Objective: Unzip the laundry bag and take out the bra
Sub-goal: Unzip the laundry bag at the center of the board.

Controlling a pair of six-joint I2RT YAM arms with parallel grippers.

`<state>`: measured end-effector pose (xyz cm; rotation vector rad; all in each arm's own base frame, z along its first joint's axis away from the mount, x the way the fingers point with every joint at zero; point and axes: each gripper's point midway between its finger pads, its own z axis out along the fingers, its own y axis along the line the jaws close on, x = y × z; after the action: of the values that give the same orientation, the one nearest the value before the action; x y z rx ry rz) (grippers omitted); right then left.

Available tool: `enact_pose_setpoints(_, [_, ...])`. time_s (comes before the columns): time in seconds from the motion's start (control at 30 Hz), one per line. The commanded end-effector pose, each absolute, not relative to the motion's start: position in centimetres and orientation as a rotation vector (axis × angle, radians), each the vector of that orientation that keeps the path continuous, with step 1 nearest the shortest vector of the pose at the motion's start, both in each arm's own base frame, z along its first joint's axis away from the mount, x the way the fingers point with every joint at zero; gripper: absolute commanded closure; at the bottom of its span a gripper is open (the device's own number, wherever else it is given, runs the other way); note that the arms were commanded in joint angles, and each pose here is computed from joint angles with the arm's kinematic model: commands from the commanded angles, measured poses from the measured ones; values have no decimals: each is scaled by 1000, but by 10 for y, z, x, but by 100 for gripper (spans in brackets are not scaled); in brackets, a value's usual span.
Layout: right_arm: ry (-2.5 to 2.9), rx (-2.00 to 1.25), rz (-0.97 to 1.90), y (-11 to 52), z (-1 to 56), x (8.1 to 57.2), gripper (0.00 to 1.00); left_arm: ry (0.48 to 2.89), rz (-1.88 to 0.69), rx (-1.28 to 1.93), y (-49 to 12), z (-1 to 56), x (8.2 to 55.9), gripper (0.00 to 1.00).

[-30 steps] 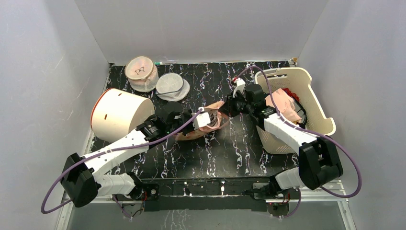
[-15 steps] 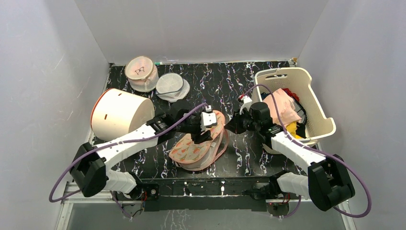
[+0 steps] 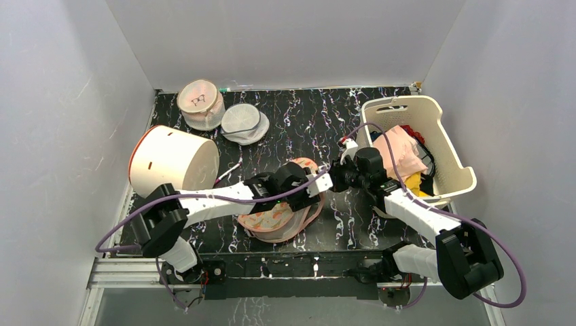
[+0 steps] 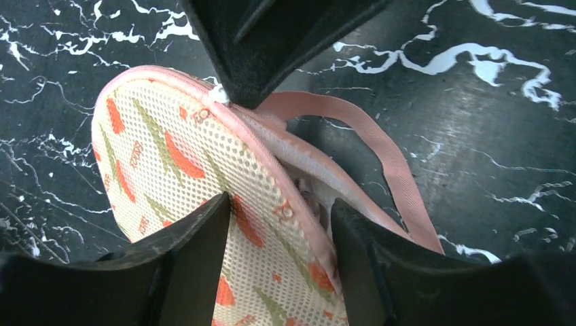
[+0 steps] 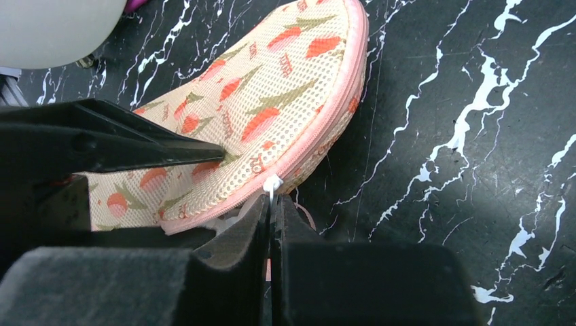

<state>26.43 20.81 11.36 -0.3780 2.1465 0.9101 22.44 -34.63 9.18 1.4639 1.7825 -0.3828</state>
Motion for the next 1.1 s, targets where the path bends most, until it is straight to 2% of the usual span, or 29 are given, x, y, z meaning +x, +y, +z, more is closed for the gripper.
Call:
enact_pose_setpoints(0.0, [2059, -400, 896, 211, 131, 272, 100, 1761, -165, 1406, -348, 104, 250, 52])
enact_pose_setpoints(0.07, [2078, -356, 828, 203, 128, 279, 100, 1767, -131, 1442, -348, 96, 249, 62])
enact_pose_setpoints(0.33, [2148, -295, 595, 180, 119, 312, 100, 1740, -271, 1526, -361, 81, 223, 89])
enact_pose_setpoints(0.57, [2135, -224, 545, 164, 128, 357, 100, 1720, -291, 1638, -364, 59, 209, 98])
enact_pose_setpoints(0.67, [2151, -264, 546, 169, 126, 374, 100, 1745, -307, 1681, -364, 46, 204, 94])
enact_pose_setpoints(0.77, [2189, -290, 561, 173, 120, 377, 100, 1778, -370, 1720, -369, 34, 194, 78])
enact_pose_setpoints(0.8, [2193, -295, 570, 174, 119, 377, 100, 1786, -387, 1727, -371, 31, 191, 69])
enact_pose_setpoints(0.87, [2190, -299, 584, 175, 119, 372, 100, 1820, -382, 1753, -370, 17, 190, 65])
enact_pose_setpoints(1.0, [2179, -282, 601, 174, 121, 364, 100, 1939, -175, 1740, -343, -9, 226, 65])
enact_pose_setpoints(1.07, [2175, -265, 644, 178, 123, 360, 100, 1917, -158, 1631, -324, 22, 256, 56])
